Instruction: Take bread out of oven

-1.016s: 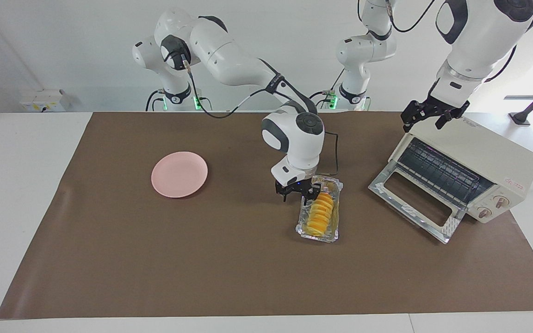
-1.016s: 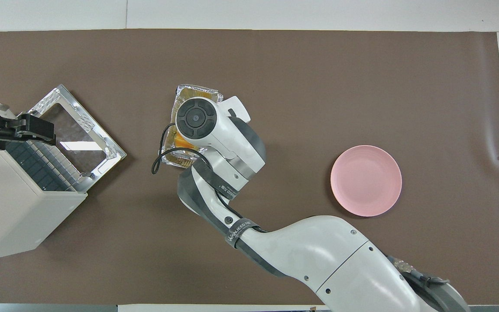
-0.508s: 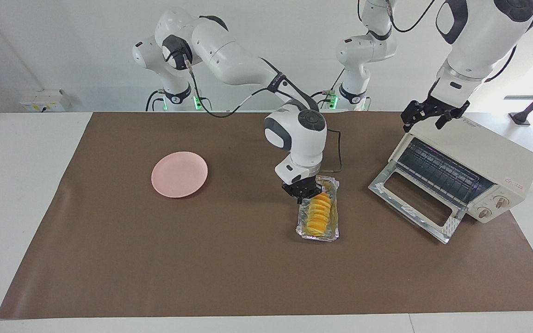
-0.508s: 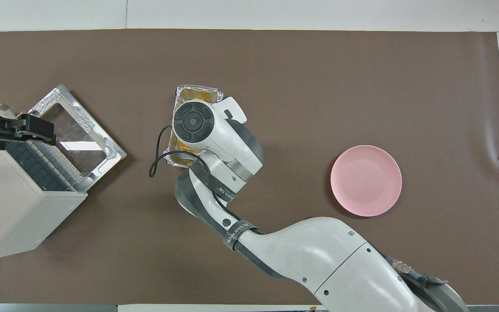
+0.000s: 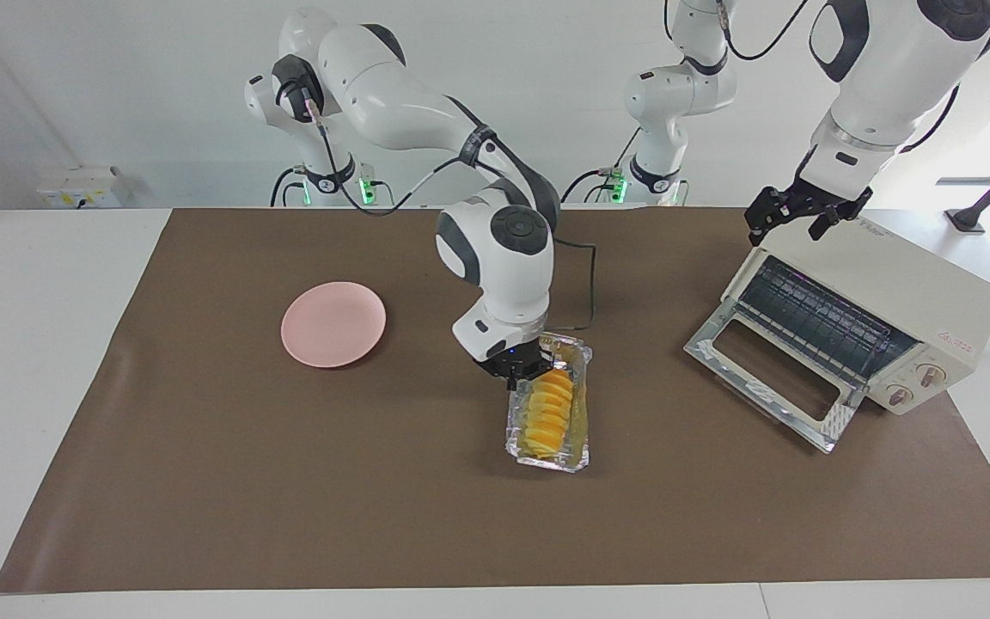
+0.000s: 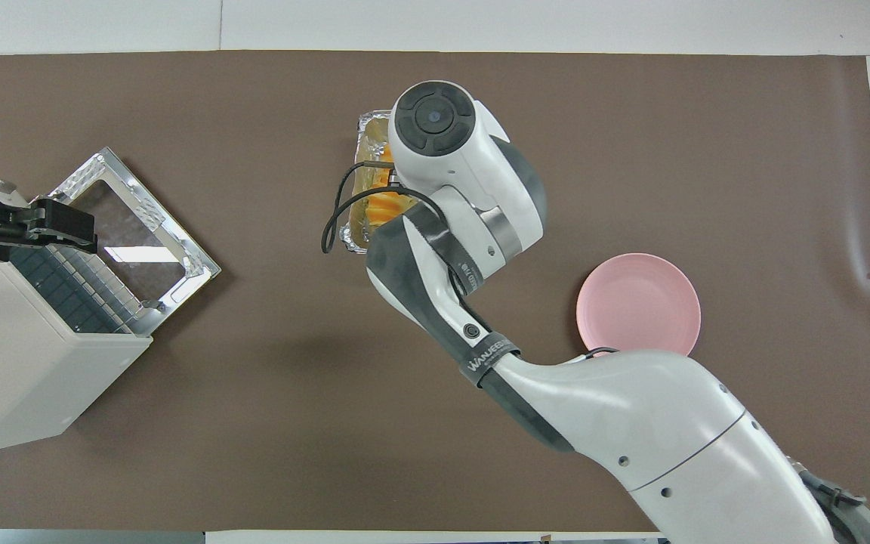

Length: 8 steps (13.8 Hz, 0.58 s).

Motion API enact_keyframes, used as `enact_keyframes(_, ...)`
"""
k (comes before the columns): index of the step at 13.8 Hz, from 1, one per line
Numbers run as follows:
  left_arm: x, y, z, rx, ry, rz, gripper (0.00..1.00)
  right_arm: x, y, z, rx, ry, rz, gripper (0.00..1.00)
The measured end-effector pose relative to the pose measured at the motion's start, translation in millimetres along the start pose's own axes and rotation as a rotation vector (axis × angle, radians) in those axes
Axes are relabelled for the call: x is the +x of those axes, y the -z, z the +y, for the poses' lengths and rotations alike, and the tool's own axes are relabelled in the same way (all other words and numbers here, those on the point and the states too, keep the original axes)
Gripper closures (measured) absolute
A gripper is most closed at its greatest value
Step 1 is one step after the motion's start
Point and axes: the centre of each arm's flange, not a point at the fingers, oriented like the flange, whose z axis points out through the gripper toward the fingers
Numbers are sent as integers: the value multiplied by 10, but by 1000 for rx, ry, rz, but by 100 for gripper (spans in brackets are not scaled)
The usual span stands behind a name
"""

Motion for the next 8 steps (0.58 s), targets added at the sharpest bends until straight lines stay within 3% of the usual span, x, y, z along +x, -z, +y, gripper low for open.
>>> enact_keyframes(8,0,0,0,0,0,0,0,1202,-73,2099,-17,185,7,99)
